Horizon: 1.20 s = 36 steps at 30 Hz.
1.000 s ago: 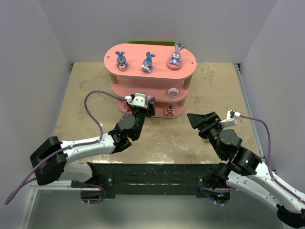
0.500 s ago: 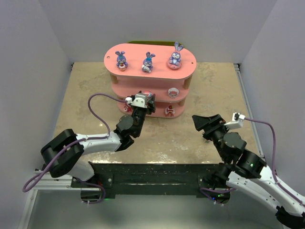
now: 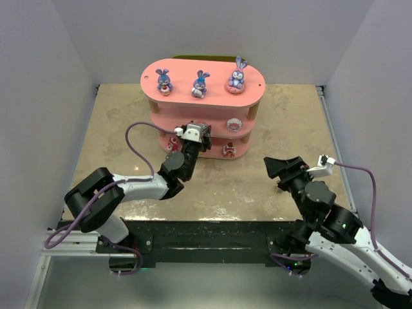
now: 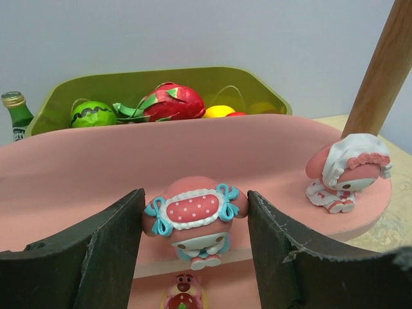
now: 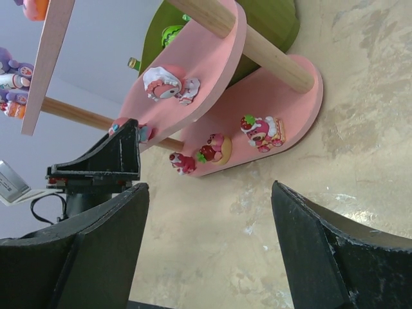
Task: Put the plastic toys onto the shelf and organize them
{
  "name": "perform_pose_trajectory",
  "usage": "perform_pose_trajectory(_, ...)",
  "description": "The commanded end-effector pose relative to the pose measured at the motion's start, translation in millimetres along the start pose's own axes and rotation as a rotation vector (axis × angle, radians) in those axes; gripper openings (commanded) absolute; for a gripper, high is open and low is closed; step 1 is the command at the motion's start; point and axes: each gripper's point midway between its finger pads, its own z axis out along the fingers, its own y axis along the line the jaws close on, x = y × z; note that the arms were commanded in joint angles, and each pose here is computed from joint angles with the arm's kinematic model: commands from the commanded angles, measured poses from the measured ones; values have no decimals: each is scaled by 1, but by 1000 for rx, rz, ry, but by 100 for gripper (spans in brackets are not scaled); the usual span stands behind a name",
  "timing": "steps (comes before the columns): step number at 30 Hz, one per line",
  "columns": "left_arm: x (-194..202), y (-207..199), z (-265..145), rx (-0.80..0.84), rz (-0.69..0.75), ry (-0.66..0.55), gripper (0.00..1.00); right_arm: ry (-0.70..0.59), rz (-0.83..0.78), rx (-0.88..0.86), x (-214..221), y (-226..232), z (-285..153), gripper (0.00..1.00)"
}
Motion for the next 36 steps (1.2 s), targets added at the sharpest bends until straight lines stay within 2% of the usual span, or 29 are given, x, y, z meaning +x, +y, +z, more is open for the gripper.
perform_pose_trajectory(1,-27,-2,17,-34,-59,-46,0,-46,32,2,-17,3,-6,80)
perform_pose_trajectory(15,-9,11,26,-85,-17,10,0,-20,29,8,-7,4,0,79)
perform_pose_trajectory(29,11,21,24,-132,73,47,8,-25,16,11,-3,3,5,79)
perform_pose_trajectory(36,12,17,27,-117,77,53,20,-17,14,12,-1,2,5,79)
